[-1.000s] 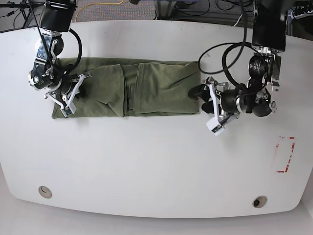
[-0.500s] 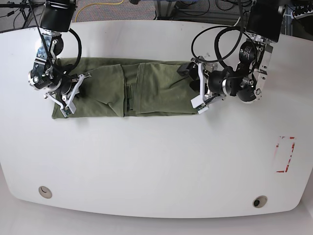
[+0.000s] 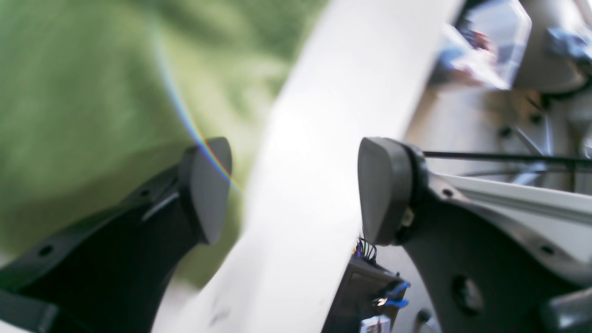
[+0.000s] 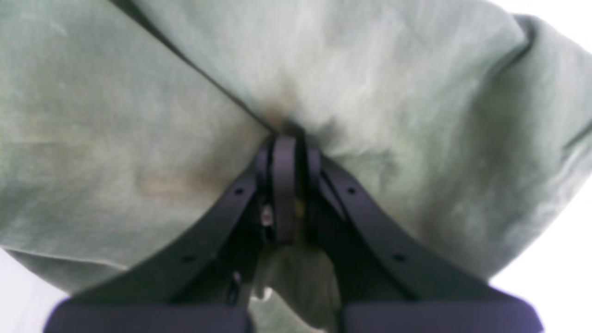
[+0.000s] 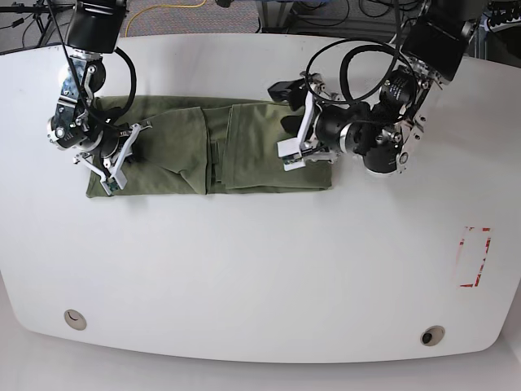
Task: Fold the T-shirt properly
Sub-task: 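Open the left gripper and press the folded section flat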
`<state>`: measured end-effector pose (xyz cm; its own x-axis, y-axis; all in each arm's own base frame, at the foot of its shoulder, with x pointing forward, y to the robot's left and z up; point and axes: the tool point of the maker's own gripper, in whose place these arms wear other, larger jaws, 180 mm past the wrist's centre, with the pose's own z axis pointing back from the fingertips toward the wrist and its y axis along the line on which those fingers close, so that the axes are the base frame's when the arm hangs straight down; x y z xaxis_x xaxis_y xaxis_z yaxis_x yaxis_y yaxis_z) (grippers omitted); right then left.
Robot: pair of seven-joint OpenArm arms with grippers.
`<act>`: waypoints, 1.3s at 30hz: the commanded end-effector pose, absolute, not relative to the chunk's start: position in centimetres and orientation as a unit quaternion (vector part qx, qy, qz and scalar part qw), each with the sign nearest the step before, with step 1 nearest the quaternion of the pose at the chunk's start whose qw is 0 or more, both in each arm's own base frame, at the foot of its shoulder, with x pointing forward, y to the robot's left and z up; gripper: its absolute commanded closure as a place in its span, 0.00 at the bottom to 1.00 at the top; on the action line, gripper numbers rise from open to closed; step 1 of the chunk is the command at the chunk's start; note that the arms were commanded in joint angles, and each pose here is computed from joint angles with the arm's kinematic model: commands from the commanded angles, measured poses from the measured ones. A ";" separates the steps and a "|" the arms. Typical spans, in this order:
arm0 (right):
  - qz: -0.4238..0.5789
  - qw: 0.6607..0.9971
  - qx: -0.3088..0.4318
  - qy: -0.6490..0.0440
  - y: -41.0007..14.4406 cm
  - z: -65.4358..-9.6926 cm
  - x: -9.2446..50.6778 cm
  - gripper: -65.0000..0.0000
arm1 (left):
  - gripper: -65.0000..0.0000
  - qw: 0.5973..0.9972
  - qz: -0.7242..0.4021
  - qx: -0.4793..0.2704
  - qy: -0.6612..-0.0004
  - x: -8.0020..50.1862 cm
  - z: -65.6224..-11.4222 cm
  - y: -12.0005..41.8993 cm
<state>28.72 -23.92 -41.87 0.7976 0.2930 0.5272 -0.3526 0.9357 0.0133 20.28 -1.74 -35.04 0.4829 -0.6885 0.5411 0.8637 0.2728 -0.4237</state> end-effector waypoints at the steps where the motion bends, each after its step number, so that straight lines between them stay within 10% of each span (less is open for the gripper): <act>1: 0.170 0.943 0.046 -0.284 -24.5 -40.8 29.7 0.95 | 0.40 0.750 -0.523 -0.378 -0.145 20.4 -32.7 -3.0; 7: 0.170 0.942 0.045 -0.285 -24.5 -40.7 29.7 0.95 | 0.40 0.723 -0.532 -0.408 -0.165 20.9 -30.5 -3.4; 18: 0.169 0.943 0.048 -0.284 -24.5 -40.8 29.5 0.95 | 0.40 0.794 -0.474 -0.299 -0.236 27.4 -30.2 3.2; 39: 0.169 0.942 0.046 -0.285 -24.5 -40.7 29.6 0.95 | 0.40 0.809 -0.508 -0.270 -0.121 20.4 -37.0 3.5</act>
<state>28.72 -23.88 -41.85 0.7971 0.2901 0.5296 -0.3518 0.9359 0.0168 20.32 3.62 -37.69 0.4779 -0.7542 0.4504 0.8743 0.3590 -0.3266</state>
